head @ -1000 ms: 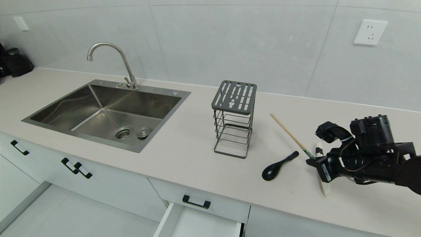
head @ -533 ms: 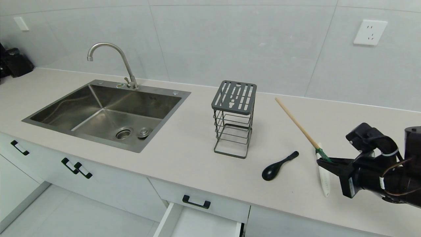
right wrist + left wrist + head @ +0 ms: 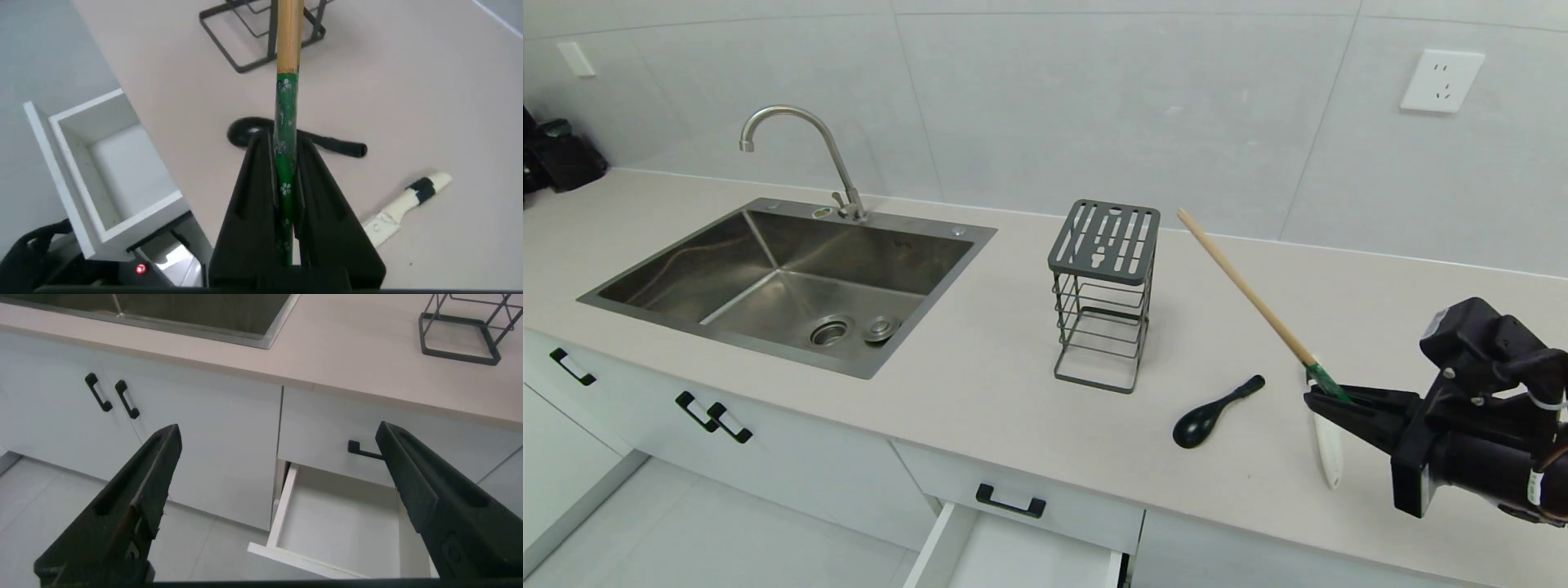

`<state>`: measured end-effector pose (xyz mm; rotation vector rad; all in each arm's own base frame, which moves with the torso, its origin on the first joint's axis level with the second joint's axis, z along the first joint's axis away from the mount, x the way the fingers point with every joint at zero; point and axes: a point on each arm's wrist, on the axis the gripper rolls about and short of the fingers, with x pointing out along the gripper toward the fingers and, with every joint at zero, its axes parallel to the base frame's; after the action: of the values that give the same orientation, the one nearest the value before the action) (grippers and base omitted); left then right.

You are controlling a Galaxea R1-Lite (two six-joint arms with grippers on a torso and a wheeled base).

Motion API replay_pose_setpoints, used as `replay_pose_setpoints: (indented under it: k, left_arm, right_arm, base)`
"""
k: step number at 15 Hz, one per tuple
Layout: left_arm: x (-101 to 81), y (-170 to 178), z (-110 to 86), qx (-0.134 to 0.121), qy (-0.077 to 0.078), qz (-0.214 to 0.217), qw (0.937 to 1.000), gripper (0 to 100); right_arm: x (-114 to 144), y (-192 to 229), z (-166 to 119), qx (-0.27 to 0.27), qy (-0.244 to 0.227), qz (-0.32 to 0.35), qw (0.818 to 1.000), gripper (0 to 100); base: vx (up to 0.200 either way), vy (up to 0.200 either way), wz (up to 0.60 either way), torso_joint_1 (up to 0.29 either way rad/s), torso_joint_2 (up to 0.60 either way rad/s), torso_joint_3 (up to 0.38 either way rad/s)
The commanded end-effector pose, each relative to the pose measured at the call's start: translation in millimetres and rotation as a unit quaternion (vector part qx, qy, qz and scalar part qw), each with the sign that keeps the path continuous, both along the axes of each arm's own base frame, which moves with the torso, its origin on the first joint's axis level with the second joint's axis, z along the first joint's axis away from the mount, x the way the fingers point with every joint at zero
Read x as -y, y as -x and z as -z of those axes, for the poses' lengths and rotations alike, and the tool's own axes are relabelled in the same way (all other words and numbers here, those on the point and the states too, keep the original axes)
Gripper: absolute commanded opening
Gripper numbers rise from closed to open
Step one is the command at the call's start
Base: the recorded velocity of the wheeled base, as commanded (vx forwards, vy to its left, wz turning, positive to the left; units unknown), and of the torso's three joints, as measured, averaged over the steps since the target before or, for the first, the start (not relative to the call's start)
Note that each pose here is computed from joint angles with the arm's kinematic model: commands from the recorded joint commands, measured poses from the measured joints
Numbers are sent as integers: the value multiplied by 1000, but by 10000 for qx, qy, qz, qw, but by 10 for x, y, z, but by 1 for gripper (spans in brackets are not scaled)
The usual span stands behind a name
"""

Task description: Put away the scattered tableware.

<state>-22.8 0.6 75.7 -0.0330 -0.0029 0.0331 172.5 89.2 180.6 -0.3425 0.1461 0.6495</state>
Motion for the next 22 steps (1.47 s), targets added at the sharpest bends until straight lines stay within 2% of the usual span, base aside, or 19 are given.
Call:
replay_pose_setpoints:
  k: [1,4,12,14,15,16,20,22]
  left_arm:
    - [0,0,-1,4,4,-10,10000,100]
    - [0,0,-1,4,4,-10,10000,100]
    - [0,0,-1,4,4,-10,10000,100]
    - [0,0,-1,4,4,-3,10000,100]
    - [0,0,1,-4,4,-3,10000,100]
    - [0,0,-1,4,4,-3,10000,100]
    - [0,0,-1,4,4,5,10000,100]
    - [0,0,-1,4,4,-10,10000,100]
  right_arm:
    - [-96,71,-22,26,4,-310,9995,0]
    - [-284,156,-29,-27,48,-794,9968,0]
    - [-654,133,141,-388,319,-1405,9888,0]
    - [-881,196,173,-677,172,-1760,9819,0]
    - [-996,241,119,-900,-102,-1865,9783,0]
    - [-1060,290,110,-1143,-181,-1932,9743,0]
    - [-1149,364,264,-1559,179,-2091,9652,0]
    - [-1263,382,359,-1424,526,-2212,9634,0]
  base:
    - [0,0,0,0,0,0]
    - [0,0,0,0,0,0]
    - [0,0,0,0,0,0]
    - [0,0,0,0,0,0]
    - [0,0,0,0,0,0]
    - [0,0,0,0,0,0]
    - [0,0,0,0,0,0]
    - [0,0,0,0,0,0]
